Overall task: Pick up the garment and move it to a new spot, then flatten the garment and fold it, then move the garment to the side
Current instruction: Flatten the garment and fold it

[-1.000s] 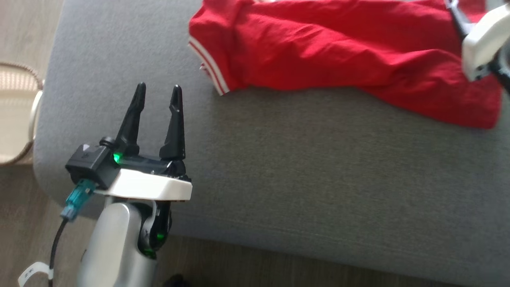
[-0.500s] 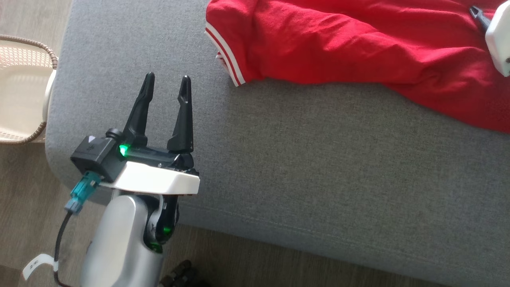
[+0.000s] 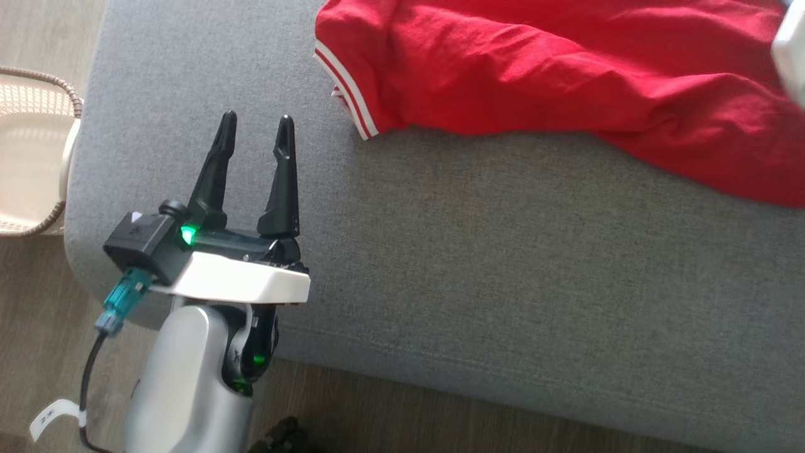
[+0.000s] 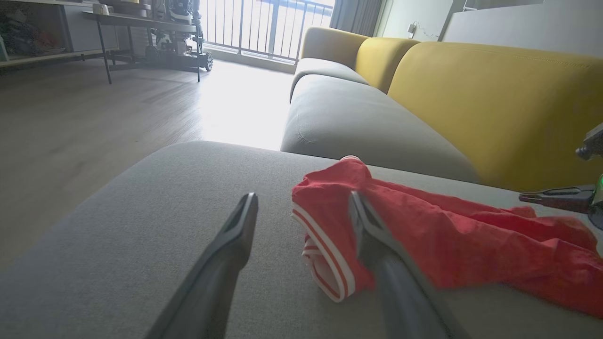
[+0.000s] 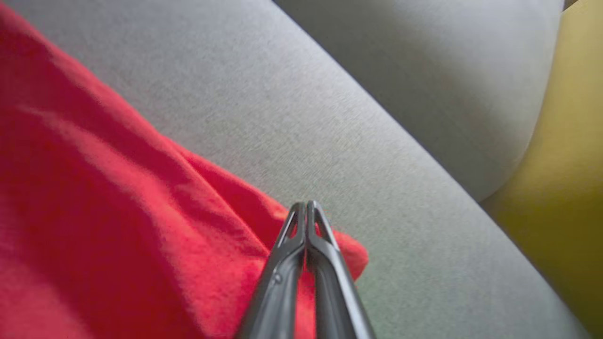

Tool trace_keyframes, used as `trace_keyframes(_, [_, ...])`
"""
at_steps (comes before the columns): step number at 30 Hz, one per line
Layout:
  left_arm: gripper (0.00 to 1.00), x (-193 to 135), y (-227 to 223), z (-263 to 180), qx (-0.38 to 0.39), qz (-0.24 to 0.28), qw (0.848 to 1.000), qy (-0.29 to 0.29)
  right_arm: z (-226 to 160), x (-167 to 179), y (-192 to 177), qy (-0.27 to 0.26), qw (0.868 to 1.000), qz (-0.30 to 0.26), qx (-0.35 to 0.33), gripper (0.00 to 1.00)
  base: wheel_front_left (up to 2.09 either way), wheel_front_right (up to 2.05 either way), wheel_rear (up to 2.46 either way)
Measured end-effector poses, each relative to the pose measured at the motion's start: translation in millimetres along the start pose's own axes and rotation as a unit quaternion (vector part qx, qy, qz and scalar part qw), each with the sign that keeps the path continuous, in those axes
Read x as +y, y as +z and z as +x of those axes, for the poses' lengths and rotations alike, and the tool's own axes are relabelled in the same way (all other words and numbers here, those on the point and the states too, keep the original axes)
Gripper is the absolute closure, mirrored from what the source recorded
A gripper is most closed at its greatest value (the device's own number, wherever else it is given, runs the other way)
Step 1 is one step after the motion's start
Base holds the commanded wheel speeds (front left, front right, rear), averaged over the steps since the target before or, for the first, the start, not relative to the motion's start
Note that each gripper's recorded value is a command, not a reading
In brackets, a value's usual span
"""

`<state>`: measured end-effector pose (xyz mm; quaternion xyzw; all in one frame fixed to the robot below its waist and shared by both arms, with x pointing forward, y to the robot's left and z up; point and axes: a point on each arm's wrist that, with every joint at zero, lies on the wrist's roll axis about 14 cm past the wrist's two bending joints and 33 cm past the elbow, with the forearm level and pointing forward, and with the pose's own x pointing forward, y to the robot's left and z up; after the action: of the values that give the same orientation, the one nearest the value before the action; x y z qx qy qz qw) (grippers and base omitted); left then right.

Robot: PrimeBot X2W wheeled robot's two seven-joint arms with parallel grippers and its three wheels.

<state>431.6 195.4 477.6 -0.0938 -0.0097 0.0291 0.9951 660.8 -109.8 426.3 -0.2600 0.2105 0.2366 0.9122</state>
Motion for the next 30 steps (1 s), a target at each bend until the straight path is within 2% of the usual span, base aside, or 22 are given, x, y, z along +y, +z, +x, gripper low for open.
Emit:
trace_keyframes(8, [0.0, -1, 11, -2, -0.014, -0.001, 1.0, -0.001, -13, -35, 42, -0.044, 0.996, 0.008, -0.074, 1.0, 0.0, 0.0, 0.0])
trace_keyframes(14, [0.0, 6, 30, -6, -0.04, 0.001, 0.999, 0.011, -43, -50, 96, -0.07, 0.977, 0.053, -0.196, 1.0, 0.0, 0.0, 0.0])
trace_keyframes(15, [0.0, 6, 30, -6, -0.04, 0.001, 0.999, 0.011, -43, -50, 96, -0.07, 0.977, 0.053, -0.196, 1.0, 0.0, 0.0, 0.0])
trace_keyframes(20, [0.0, 6, 45, -6, -0.063, 0.003, 0.998, 0.011, -84, -60, 116, -0.094, 0.953, 0.088, -0.274, 1.0, 0.0, 0.0, 0.0])
trace_keyframes(24, [0.0, -1, 45, -10, -0.064, 0.003, 0.998, 0.003, -119, -66, 110, -0.114, 0.938, 0.117, -0.305, 1.0, 0.0, 0.0, 0.0])
trace_keyframes(30, [0.0, -17, 53, -10, -0.077, -0.002, 0.997, -0.02, -177, -68, 85, -0.163, 0.906, 0.175, -0.349, 1.0, 0.0, 0.0, 0.0])
